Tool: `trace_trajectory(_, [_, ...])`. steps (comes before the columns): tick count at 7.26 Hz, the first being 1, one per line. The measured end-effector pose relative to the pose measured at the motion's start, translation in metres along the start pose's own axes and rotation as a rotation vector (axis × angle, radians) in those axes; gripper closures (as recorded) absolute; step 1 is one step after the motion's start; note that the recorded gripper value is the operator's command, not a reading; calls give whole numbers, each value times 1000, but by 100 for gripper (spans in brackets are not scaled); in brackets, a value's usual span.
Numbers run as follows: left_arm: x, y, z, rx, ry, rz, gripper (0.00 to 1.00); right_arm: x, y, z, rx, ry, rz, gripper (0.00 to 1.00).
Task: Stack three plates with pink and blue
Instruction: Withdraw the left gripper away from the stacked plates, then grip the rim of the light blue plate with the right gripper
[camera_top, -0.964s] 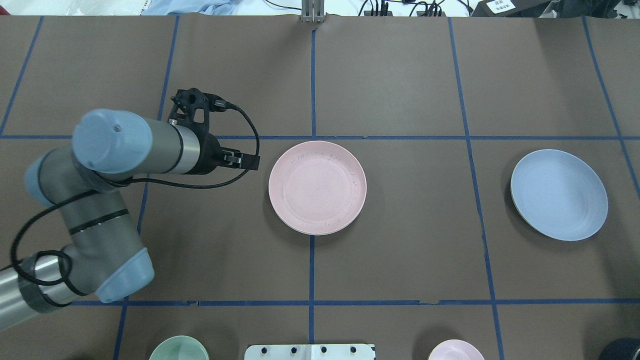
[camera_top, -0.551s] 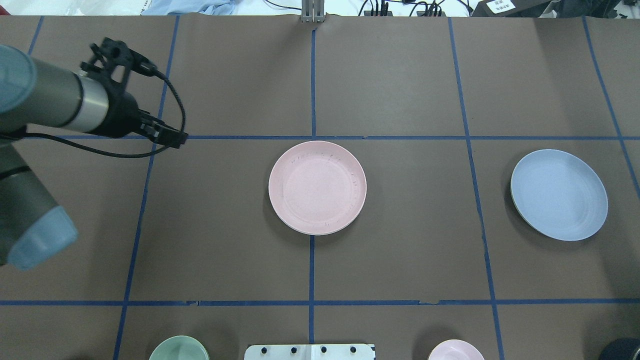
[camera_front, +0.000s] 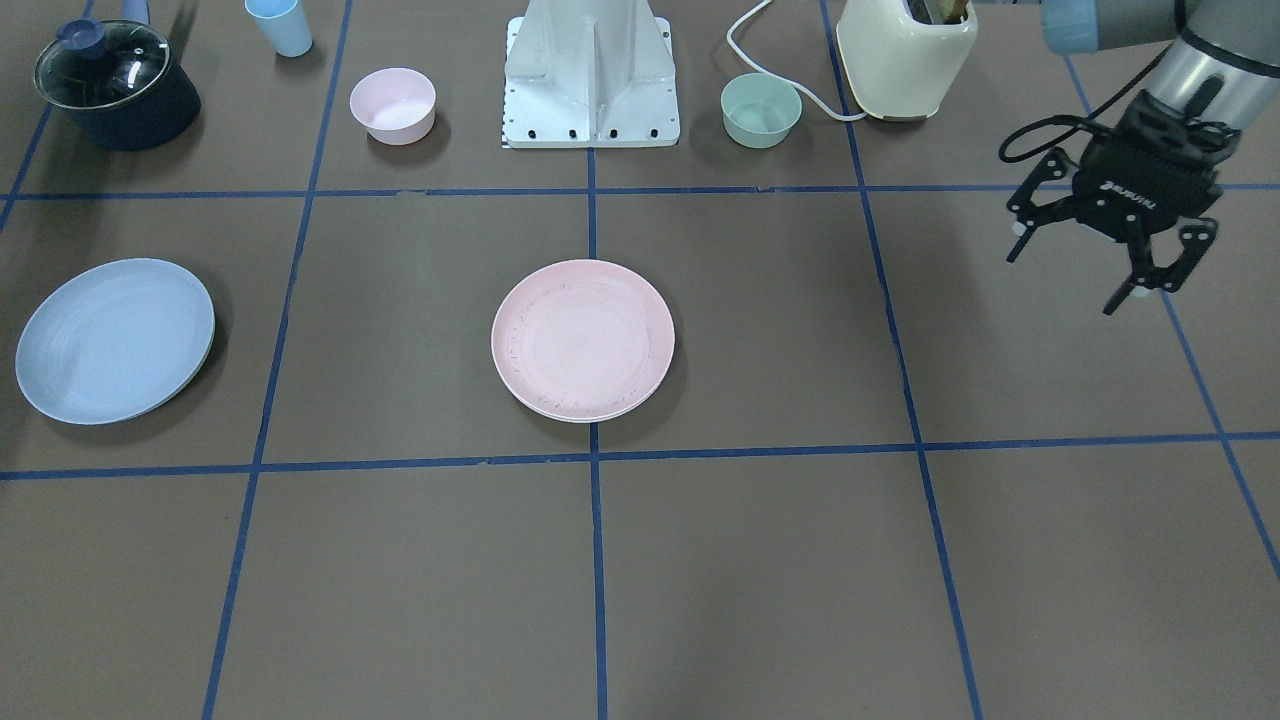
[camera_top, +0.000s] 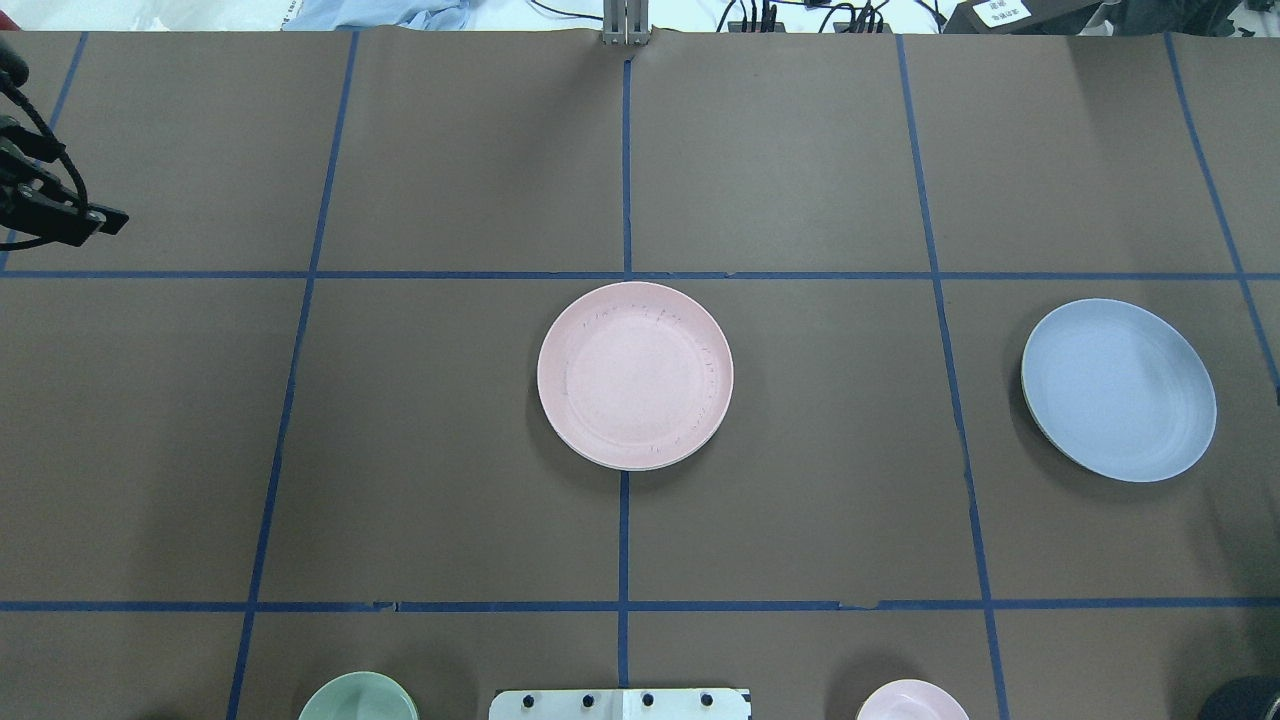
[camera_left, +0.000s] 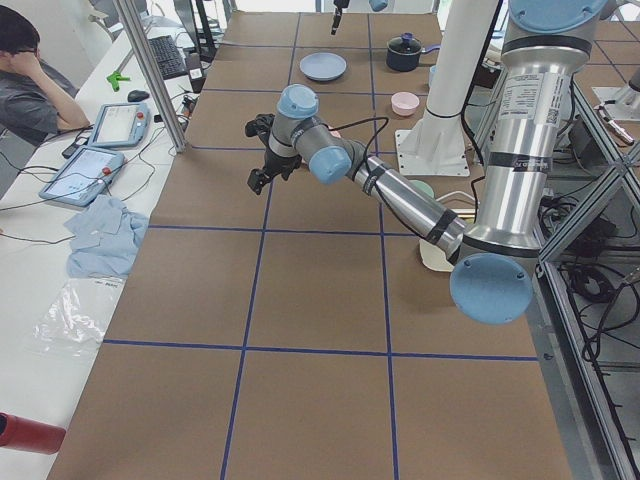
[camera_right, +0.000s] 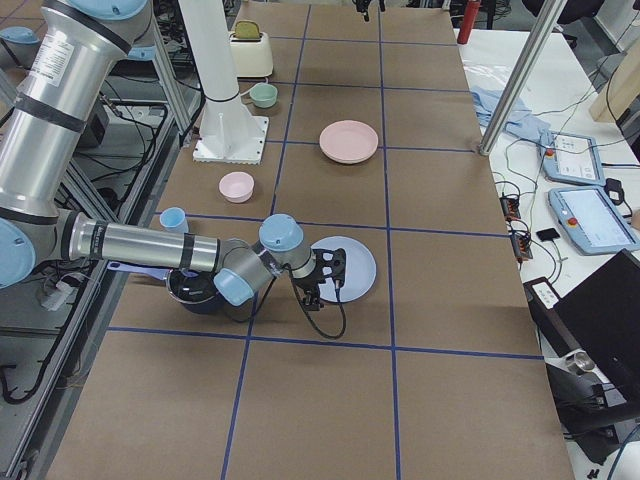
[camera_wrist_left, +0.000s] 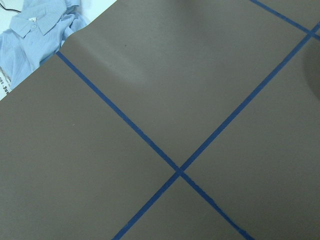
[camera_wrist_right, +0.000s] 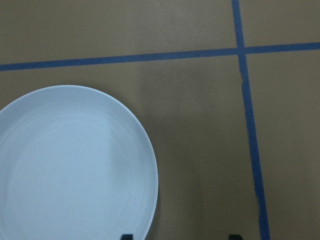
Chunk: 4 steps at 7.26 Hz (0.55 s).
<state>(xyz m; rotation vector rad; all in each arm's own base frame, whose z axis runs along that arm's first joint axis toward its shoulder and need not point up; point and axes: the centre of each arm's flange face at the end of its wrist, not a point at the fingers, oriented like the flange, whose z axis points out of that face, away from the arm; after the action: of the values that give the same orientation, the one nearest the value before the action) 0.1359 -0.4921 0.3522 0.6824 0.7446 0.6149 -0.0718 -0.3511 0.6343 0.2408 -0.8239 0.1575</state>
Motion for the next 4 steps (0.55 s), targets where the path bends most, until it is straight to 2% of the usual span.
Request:
trace_trajectory(1, [-4, 4, -1, -4, -2, 3, 0, -8, -2, 18, 4, 15, -4, 30])
trace_trajectory(4, [-6, 7, 1, -10, -2, -3, 0, -22, -6, 66, -3, 26, -39, 42])
